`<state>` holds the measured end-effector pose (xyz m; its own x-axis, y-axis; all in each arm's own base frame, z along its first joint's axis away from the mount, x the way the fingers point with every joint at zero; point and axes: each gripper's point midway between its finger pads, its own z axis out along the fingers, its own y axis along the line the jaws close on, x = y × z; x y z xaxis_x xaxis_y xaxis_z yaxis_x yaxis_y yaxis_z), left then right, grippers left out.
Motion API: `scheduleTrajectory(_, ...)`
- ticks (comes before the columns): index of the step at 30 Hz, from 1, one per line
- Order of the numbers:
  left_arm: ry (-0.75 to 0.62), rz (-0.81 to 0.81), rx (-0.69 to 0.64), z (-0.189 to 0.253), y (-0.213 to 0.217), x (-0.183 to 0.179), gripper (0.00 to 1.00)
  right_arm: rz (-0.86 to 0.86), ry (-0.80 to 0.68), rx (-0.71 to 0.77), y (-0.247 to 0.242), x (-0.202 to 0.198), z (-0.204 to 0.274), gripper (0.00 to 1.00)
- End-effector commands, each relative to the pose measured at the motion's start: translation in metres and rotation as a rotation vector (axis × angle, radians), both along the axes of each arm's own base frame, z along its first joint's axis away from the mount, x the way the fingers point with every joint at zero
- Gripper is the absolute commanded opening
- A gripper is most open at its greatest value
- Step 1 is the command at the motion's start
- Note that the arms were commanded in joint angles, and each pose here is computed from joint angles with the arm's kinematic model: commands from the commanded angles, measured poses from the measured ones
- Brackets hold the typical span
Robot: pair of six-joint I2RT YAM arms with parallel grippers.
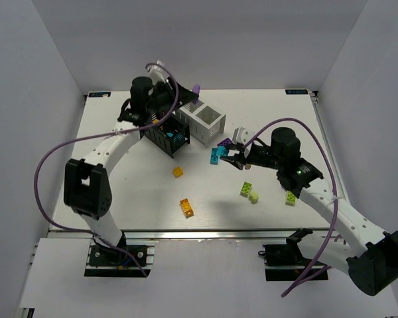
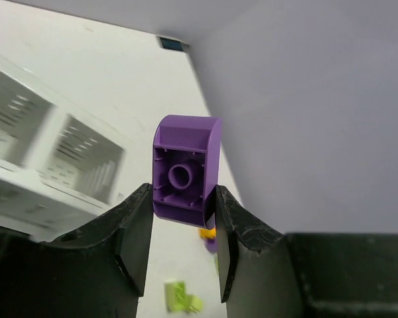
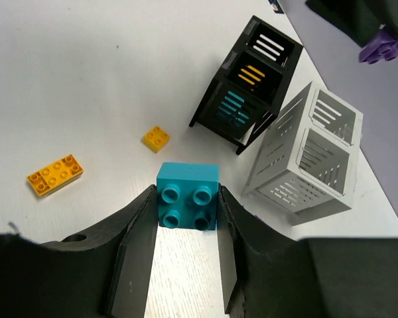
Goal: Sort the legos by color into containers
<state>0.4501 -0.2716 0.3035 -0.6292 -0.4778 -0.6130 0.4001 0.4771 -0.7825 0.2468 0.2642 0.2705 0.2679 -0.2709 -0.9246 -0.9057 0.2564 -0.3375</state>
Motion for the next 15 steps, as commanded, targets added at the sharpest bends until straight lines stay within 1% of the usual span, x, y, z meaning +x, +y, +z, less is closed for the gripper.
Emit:
scheduleTrajectory(1, 0.176, 0.136, 0.297, -0.072, 0.03, 0.025, 0.0, -0.01, -0.034, -0.015, -0.009, -0.005, 0.011, 0.0)
scheduleTrajectory(2, 0.145, 0.159, 0.303, -0.057, 0.03, 0.039, 0.0, -0.012, -0.031, -0.02, -0.01, -0.005, 0.01, 0.0)
scheduleTrajectory(3, 0.152, 0.165, 0.321, -0.061, 0.027, 0.044, 0.0, -0.014, -0.025, -0.023, -0.011, -0.005, 0.007, 0.0)
scheduleTrajectory(4, 0.167, 0.18, 0.349, -0.076, 0.027, 0.053, 0.0, -0.012, -0.021, -0.023, -0.011, -0.005, 0.006, 0.0)
scheduleTrajectory(5, 0.145, 0.191, 0.35, -0.069, 0.025, 0.061, 0.0, -0.01, -0.016, -0.023, -0.011, -0.005, 0.005, 0.0)
scheduleTrajectory(8, 0.137, 0.218, 0.391, -0.082, 0.021, 0.075, 0.0, -0.003, 0.0, -0.02, -0.01, -0.007, 0.003, 0.0)
scheduleTrajectory(12, 0.071, 0.263, 0.433, -0.079, 0.022, 0.092, 0.0, -0.001, 0.007, -0.012, -0.01, -0.007, 0.004, 0.0)
scheduleTrajectory(15, 0.055, 0.292, 0.46, -0.081, 0.026, 0.101, 0.0, 0.003, 0.019, -0.013, -0.01, -0.008, 0.001, 0.0)
